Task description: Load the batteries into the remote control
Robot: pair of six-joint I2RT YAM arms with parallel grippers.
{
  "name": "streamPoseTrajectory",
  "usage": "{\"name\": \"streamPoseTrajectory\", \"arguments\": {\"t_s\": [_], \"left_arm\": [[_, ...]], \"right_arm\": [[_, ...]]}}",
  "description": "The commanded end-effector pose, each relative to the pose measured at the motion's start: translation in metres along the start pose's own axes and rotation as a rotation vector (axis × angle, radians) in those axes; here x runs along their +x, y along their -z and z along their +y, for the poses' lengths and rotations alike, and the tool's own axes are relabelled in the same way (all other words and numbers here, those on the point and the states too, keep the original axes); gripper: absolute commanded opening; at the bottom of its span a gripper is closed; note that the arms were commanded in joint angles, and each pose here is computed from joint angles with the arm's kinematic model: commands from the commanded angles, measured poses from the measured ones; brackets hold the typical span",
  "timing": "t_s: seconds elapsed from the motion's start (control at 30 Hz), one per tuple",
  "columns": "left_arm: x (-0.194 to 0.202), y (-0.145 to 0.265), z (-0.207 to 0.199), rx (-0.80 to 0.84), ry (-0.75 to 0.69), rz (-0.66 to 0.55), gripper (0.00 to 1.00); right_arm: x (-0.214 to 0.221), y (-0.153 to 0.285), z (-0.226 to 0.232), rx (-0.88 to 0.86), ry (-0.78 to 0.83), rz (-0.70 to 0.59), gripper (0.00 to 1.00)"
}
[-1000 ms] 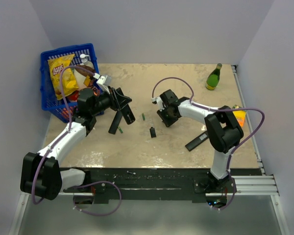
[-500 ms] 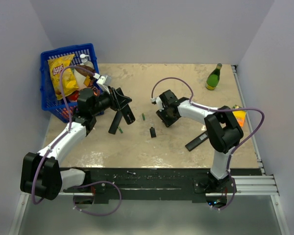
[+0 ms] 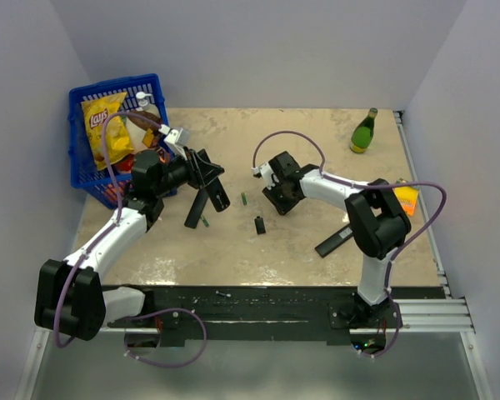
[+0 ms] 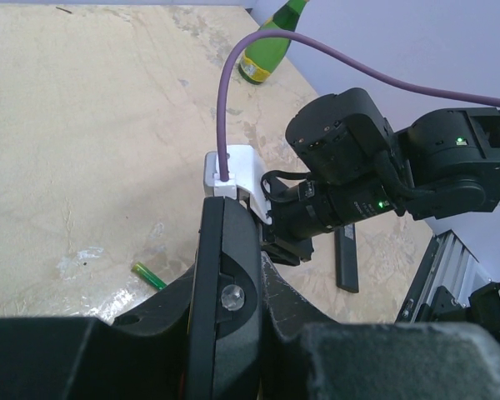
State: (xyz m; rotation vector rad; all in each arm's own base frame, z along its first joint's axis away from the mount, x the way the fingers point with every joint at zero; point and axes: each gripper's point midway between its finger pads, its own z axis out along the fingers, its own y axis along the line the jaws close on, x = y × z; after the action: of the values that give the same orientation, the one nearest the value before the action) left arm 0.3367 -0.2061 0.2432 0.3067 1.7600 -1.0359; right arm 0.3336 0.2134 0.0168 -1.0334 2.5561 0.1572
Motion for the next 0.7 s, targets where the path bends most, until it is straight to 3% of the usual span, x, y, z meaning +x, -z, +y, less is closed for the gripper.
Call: {"name": "streamPoseTrajectory", "arguments": {"t_s": [0.0, 0.17, 0.27, 0.53, 0.67], "left_arm": [[-0.025, -0.002, -0.012, 0.045, -0.043, -0.061, 0.0], [-0.026, -0.002, -0.012, 0.042, -0.041, -0.063, 0.0], [-0.025, -0.002, -0.012, 0.046, -0.033, -0.066, 0.0], [-0.017, -0.003, -0.009, 0.054, 0.046, -0.065, 0.0], [-0.012, -0.004, -0.006, 0.046, 0.082, -0.057, 0.0]], "right_arm": [[0.005, -0.011, 0.008, -0.029, 0.024, 0.031, 0.28], [0.008, -0.002, 0.009, -0.023, 0.015, 0.025, 0.08], [0.003, 0.012, 0.011, -0.014, 0.006, -0.007, 0.01], [-0.046, 0.103, 0.05, -0.035, -0.007, -0.223, 0.01], [-0.059, 0.142, 0.081, -0.028, 0.02, -0.261, 0.01]]}}
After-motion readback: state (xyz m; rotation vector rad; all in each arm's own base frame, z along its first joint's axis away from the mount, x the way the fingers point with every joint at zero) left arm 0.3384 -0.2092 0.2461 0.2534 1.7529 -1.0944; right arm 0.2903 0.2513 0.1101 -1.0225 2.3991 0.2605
